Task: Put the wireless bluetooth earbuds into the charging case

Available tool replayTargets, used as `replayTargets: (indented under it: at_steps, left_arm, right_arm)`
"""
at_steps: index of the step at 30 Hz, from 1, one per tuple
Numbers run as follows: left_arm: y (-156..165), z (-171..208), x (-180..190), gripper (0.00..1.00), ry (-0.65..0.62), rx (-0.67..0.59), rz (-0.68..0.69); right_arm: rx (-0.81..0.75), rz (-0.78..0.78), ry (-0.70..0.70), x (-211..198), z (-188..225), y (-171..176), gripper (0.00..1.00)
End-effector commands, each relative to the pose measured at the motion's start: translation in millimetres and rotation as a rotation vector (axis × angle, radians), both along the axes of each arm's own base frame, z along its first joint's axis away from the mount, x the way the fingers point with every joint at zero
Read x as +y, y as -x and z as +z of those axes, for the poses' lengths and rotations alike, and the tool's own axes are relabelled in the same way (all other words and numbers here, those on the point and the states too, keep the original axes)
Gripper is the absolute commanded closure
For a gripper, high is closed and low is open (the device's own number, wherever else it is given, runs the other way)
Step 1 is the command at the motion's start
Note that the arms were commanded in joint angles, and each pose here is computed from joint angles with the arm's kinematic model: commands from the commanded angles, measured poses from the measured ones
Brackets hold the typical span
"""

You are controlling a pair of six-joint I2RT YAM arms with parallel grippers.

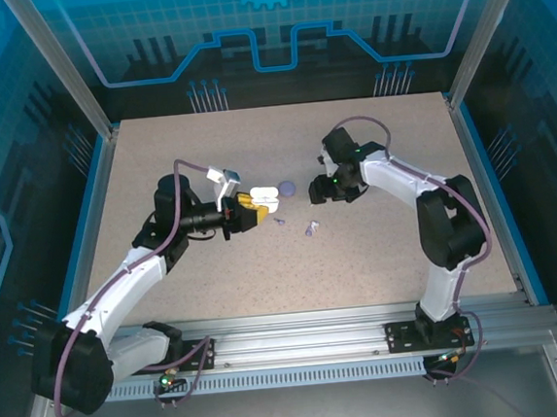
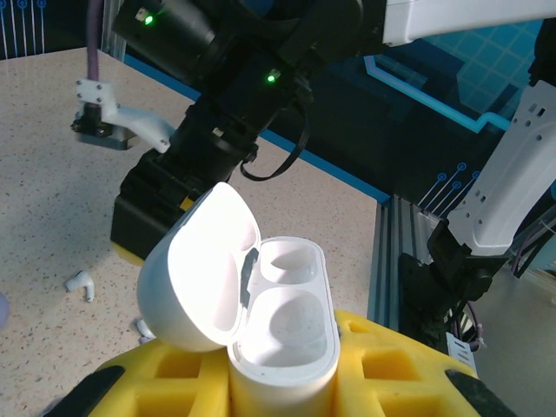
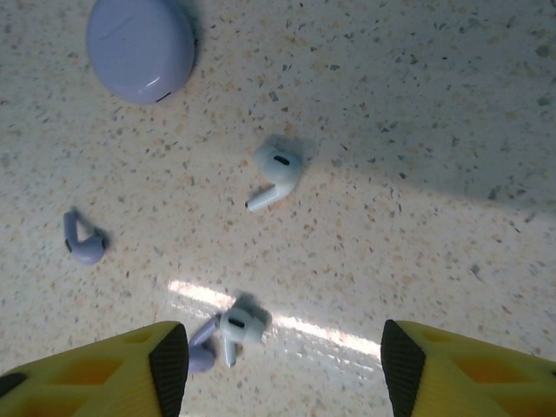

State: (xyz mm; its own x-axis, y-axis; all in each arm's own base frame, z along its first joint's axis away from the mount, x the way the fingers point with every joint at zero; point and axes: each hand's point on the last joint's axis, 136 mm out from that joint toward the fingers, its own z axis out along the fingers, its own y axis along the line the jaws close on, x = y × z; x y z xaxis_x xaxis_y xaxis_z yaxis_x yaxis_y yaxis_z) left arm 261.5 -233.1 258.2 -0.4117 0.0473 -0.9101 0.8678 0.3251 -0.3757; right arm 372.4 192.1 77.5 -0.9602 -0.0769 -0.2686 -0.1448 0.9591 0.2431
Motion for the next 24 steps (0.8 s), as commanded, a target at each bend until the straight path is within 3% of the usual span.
replayTargets:
  at_steps: [1, 24]
  left_arm:
    - [2.6, 8.0, 1.5, 0.92, 0.014, -0.037, -0.001]
    - [4.8, 10.9, 0.2, 0.92, 0.000, -0.054, -0.028]
  right_arm:
    - [-0.023, -0.056, 0.011, 7.2, 2.1, -15.7, 0.39]
    - [0.082, -0.091, 0.057, 27.0, -38.6, -31.3, 0.52]
